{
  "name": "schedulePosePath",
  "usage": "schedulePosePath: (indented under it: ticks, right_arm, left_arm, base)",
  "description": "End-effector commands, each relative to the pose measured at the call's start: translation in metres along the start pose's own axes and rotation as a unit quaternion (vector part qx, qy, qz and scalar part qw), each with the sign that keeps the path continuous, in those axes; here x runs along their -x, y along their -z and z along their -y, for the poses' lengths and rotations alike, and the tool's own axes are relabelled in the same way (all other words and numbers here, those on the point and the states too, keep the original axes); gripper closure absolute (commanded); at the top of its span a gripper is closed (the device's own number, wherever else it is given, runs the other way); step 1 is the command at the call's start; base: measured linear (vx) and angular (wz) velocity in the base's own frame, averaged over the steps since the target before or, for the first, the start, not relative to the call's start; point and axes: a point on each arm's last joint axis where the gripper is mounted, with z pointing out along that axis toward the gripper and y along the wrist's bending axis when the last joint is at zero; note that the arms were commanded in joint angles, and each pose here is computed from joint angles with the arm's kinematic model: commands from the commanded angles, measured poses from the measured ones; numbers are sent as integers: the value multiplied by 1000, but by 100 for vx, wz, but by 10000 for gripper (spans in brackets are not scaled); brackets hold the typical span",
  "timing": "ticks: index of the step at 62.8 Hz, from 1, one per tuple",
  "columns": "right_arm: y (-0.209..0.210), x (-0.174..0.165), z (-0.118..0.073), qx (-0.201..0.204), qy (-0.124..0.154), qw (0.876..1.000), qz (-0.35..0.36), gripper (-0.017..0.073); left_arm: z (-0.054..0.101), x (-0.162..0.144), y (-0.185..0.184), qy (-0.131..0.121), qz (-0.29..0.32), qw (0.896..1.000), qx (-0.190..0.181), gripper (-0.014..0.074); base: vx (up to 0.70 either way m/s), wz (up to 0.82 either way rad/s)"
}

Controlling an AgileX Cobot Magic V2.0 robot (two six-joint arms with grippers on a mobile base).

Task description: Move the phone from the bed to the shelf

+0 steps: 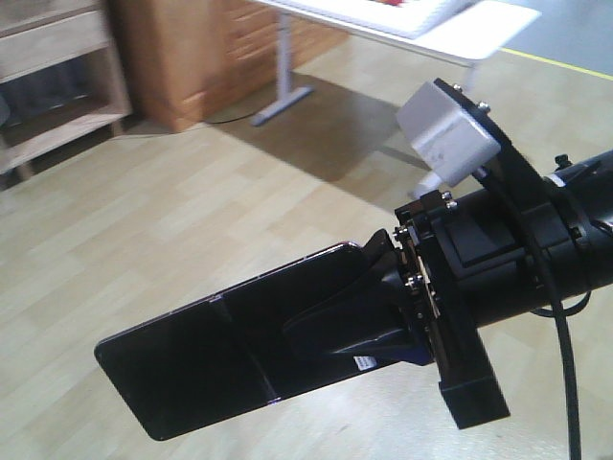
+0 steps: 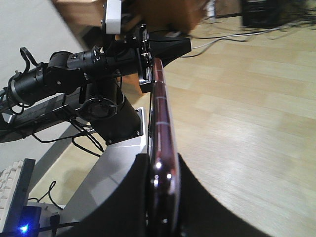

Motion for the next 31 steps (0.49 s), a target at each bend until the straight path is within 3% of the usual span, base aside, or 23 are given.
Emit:
schedulePosePath:
  ticks: [1, 31]
  right_arm:
    - [9, 12, -18, 41, 14, 998, 36, 563]
    - [9, 12, -18, 41, 14, 998, 36, 563]
  left_arm:
    - [-1, 6, 0, 5, 38, 999, 3, 593]
    - [-1, 6, 0, 5, 38, 999, 3, 593]
  base:
    - [19, -59]
    - [19, -55]
